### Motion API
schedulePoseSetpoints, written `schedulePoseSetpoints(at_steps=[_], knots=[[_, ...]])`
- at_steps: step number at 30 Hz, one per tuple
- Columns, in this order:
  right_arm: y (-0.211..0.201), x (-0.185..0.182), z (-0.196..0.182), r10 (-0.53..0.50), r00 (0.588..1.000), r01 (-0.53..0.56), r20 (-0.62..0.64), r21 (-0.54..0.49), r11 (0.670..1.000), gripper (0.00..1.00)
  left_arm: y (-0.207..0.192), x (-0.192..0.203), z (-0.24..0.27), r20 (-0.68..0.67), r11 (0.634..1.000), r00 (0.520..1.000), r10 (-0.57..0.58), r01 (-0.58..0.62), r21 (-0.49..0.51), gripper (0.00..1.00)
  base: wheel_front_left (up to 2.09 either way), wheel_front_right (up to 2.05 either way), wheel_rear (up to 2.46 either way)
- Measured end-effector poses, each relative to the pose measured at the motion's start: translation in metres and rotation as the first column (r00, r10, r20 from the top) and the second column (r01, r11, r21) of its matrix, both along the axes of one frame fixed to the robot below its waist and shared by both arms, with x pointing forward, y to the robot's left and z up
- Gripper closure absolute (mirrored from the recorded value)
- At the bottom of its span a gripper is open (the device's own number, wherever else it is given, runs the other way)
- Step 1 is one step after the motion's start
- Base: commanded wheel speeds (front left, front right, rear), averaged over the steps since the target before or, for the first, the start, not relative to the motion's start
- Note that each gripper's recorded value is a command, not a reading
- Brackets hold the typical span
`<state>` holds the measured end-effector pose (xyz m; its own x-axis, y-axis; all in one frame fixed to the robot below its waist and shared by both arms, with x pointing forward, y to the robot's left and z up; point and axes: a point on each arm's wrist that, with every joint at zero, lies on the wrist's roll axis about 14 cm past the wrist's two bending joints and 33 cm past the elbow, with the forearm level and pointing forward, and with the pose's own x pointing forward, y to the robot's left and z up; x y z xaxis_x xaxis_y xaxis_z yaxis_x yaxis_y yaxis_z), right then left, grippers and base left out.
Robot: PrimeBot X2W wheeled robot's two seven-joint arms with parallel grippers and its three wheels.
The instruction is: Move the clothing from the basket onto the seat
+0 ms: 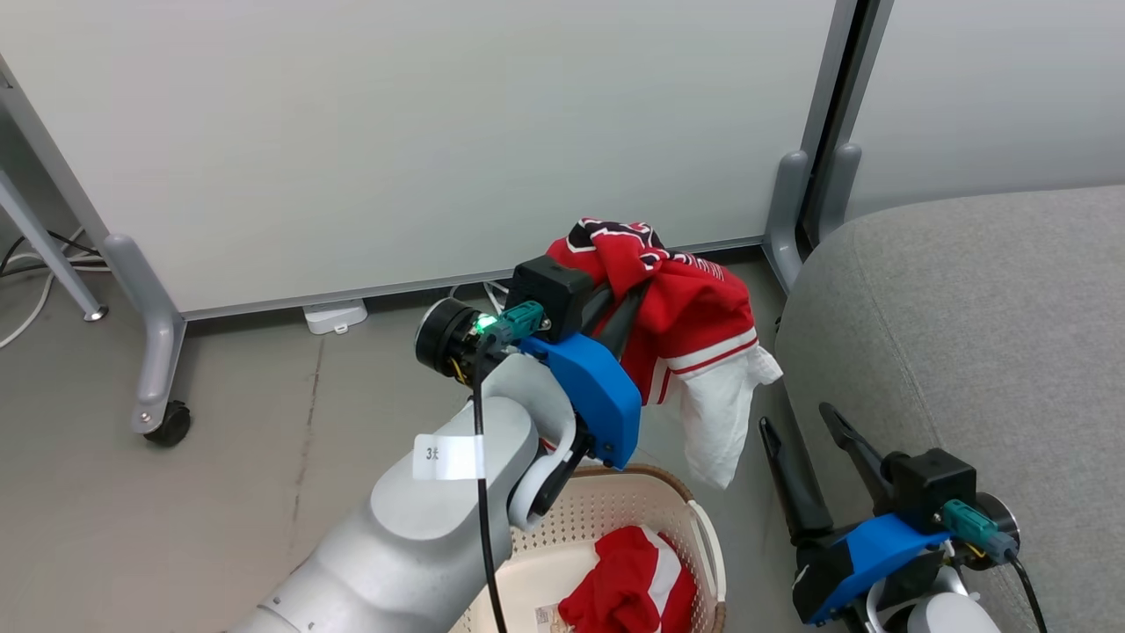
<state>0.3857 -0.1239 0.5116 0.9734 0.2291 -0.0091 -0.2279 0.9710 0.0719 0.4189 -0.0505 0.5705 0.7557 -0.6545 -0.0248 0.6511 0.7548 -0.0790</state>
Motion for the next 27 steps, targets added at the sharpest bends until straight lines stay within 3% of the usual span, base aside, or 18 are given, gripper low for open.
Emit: schedulePoseSetpoints(at_steps=[15,27], knots=[[0.011,0.001,0.003,0.033,0.999,-0.033,0.001,-0.004,0.999,0.0,-0.003,0.0,-0.015,-0.043,1.0,0.999,-0.002,0.002,-0.003,1.0,0.0,0.0,0.0],[0.03,0.036,0.023,0.092,0.995,-0.091,0.025,-0.064,0.994,0.0,-0.005,0.003,-0.025,-0.069,1.0,0.998,-0.011,0.011,-0.002,1.0,0.0,0.0,0.0]])
